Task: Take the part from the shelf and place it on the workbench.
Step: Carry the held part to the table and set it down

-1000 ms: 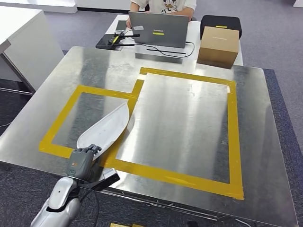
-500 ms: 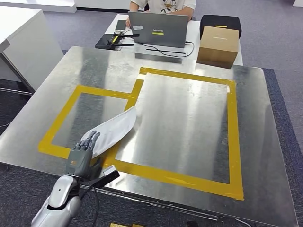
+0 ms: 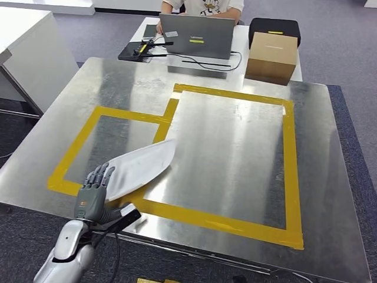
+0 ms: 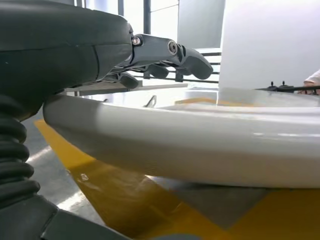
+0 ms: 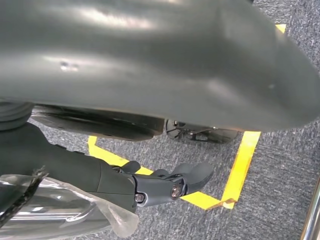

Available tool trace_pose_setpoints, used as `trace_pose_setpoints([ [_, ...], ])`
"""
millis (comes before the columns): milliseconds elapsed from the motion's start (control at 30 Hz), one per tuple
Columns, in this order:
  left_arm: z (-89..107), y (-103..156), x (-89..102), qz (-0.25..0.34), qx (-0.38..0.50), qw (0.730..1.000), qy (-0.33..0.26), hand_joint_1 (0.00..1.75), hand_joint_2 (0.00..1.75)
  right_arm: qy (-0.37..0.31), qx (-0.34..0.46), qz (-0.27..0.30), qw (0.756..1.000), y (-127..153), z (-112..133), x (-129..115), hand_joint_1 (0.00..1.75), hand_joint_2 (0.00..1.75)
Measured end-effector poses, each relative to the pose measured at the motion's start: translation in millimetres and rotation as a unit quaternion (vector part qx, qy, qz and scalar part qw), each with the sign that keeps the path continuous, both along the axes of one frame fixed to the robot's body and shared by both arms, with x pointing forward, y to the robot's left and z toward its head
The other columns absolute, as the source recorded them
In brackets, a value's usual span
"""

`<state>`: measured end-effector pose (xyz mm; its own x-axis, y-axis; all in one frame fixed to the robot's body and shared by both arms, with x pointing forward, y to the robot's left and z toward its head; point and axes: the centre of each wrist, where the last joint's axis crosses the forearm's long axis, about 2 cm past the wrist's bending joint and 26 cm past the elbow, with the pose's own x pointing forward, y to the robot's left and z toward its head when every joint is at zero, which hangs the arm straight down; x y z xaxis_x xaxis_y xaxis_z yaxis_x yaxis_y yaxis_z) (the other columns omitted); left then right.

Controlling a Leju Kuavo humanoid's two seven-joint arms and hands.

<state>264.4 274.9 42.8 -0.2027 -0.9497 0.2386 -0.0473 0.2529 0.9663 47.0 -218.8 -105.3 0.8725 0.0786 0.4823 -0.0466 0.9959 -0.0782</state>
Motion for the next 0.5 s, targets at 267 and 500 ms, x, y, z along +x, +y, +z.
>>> trace_pose_setpoints([
  [267, -0.4, 8, -1.0, 0.017, -0.012, 1.000, -0.011, 0.00, 0.00, -0.002, 0.002, -0.001, 1.000, 0, 0, 0, 0.00, 0.00],
  [500, -0.4, 13, -1.4, 0.026, -0.015, 0.999, -0.016, 0.00, 0.00, -0.002, 0.002, -0.002, 1.000, 0, 0, 0, 0.00, 0.00],
])
